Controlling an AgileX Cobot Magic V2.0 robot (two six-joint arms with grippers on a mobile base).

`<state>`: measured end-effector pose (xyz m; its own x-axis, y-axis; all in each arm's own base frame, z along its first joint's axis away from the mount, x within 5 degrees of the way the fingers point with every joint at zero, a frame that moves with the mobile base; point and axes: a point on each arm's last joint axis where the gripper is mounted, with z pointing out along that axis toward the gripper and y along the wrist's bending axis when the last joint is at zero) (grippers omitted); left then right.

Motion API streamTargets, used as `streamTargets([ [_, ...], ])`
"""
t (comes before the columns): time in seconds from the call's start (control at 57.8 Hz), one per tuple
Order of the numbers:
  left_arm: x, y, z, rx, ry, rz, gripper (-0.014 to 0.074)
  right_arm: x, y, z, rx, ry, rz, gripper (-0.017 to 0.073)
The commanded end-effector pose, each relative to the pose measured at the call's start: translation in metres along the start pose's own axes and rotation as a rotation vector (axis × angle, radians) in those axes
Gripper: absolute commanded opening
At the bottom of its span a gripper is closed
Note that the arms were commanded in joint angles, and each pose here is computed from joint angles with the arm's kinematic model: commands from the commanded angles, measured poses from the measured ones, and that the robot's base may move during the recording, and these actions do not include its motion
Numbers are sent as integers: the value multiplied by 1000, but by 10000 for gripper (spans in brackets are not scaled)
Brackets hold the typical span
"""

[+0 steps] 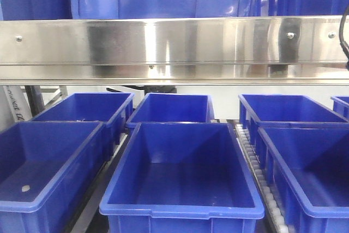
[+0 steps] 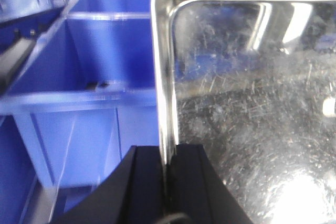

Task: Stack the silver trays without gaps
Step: 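Hold the tray with both grippers while the base stops at another shelf, then lower the silver tray onto the tray stack on the upper shelf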

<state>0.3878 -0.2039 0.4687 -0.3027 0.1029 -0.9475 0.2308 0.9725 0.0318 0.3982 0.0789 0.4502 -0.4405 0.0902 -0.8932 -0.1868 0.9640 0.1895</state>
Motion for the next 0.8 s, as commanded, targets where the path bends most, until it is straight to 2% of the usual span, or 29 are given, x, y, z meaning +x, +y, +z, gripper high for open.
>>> streamTargets([
  [0.0,4,5,5,-40,31,24,-7,7,-5,7,25,70,-38,-79],
  [0.19,41,4,31,-115,265,45,-7,35,-10,37,37,253,-32,-79],
  [0.381,79,0,59,-169,455,72,-7,60,-6,62,30,383,-38,-79],
  [0.554,98,-4,73,-174,528,79,-7,75,-1,80,22,435,-48,-79],
  [0.779,100,-6,75,-165,529,75,11,85,-2,91,24,469,-48,-79],
])
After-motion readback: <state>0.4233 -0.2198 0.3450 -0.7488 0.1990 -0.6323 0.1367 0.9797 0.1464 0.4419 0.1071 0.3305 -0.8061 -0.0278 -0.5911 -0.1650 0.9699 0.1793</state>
